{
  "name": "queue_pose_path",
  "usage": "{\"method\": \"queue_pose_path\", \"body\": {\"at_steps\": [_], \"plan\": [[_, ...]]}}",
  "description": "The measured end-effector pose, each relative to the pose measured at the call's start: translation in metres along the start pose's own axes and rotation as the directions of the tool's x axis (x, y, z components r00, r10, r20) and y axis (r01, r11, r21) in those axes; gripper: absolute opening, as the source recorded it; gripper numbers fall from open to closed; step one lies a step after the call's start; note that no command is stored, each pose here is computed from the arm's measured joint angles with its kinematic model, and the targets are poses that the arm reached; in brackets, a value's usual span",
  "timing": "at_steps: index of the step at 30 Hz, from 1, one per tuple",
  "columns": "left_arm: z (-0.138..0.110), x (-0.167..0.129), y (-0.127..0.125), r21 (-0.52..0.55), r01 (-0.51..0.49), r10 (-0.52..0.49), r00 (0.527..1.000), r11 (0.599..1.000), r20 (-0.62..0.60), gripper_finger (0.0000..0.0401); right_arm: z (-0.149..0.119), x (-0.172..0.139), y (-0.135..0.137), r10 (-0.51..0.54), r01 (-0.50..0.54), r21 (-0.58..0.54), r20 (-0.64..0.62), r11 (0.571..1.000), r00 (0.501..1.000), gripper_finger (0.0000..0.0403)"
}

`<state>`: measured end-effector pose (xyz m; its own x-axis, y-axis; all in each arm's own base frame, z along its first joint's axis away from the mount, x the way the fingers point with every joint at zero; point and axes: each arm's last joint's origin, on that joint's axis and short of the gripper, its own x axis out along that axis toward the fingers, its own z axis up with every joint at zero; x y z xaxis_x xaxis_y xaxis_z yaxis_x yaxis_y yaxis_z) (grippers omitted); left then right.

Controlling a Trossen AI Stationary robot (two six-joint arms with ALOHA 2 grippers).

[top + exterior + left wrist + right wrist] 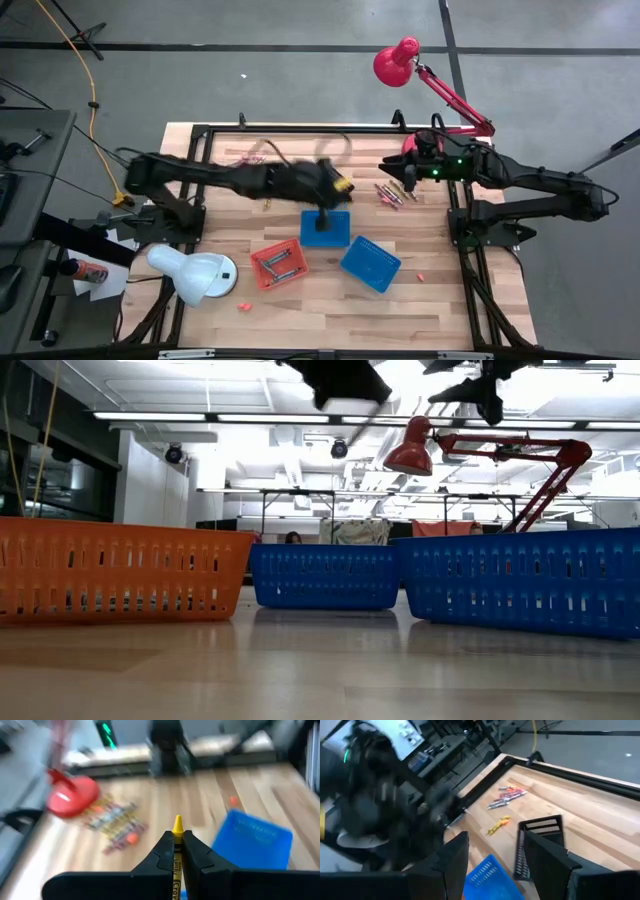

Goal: Sort crayons
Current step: Put the yellow crayon into the right blue bin

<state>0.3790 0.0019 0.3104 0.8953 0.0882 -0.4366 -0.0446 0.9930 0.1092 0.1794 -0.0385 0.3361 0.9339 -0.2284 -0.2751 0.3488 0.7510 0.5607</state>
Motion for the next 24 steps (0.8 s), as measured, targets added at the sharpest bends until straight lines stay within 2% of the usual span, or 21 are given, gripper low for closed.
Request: {"method": "queue_pose_path", "body": {"at_steps": [4, 8, 12, 17, 24], "plan": [[-0.006, -0.039, 0.033, -0.148, -0.071, 0.096, 0.980, 0.986, 0.173, 0.0000, -0.003, 0.012, 0.011, 0.053, -0.053, -0.040, 0.015, 0.998, 0.998, 0.0185], [-0.023, -0.060, 0.047, -0.285, 0.010, 0.094, 0.934, 0.958, 0.346, 0.0000, -0.006, 0.029, 0.022, 0.122, -0.114, -0.172, 0.037, 0.979, 0.992, 0.0185], [-0.036, -0.063, 0.048, -0.368, 0.065, 0.111, 0.893, 0.928, 0.436, 0.0000, -0.011, 0.051, 0.030, 0.181, -0.160, -0.292, 0.046, 0.943, 0.982, 0.0185], [-0.035, -0.057, 0.044, -0.381, 0.097, 0.104, 0.875, 0.919, 0.473, 0.0000, -0.025, 0.081, 0.028, 0.211, -0.209, -0.359, -0.035, 0.910, 0.977, 0.0185], [-0.034, -0.055, 0.039, -0.362, 0.110, 0.087, 0.870, 0.926, 0.486, 0.0000, -0.034, 0.105, 0.025, 0.221, -0.224, -0.348, -0.049, 0.910, 0.974, 0.0185]]}}
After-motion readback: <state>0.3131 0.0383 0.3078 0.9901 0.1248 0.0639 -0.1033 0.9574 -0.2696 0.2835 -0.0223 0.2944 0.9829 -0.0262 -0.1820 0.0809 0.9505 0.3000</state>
